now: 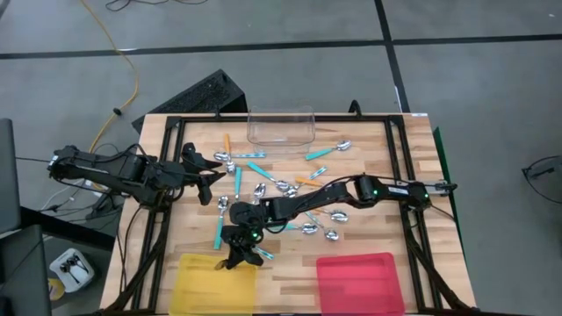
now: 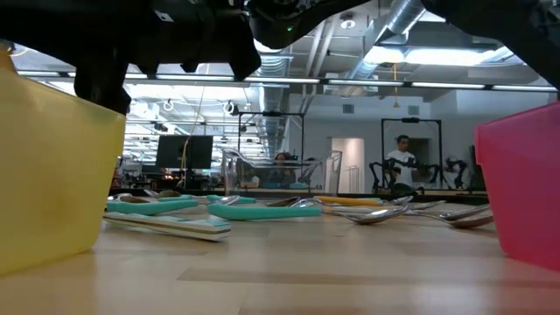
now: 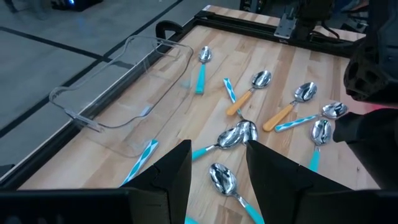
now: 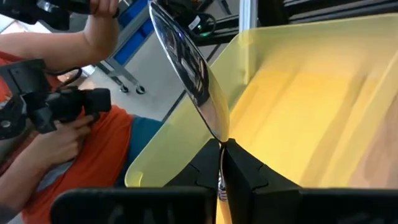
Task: Sort silverware by color (type)
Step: Put the yellow spoon into the yellow bin, then put the blue spoon into the transparent bin
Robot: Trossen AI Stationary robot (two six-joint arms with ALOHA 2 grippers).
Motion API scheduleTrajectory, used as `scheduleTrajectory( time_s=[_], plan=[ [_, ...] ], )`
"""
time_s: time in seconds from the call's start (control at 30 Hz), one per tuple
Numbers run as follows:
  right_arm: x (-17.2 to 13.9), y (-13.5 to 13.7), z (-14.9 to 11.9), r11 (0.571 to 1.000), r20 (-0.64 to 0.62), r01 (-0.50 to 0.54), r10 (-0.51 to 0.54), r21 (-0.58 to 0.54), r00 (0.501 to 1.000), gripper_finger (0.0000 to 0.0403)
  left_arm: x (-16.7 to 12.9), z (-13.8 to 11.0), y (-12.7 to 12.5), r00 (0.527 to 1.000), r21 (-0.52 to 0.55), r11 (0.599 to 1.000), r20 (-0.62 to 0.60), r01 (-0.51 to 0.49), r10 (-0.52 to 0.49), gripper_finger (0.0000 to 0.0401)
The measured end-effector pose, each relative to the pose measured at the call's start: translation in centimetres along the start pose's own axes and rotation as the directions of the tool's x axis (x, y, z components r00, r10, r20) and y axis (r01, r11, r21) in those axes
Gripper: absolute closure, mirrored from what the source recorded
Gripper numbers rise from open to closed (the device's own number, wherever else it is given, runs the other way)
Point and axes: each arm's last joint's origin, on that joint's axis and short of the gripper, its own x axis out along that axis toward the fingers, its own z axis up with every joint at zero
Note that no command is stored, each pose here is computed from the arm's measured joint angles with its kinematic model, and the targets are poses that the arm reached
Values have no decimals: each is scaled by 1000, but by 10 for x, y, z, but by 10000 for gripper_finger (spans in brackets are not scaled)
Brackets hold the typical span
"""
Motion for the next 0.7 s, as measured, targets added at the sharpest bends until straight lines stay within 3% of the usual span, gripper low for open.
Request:
scheduleTrajectory(
  time_s=[0.7],
  plan=[
    [-1, -1, 1, 1000, 3, 3, -3, -10, 1000, 291, 0, 0, 0, 1000, 1, 1000, 0, -1, 1, 263]
  ],
)
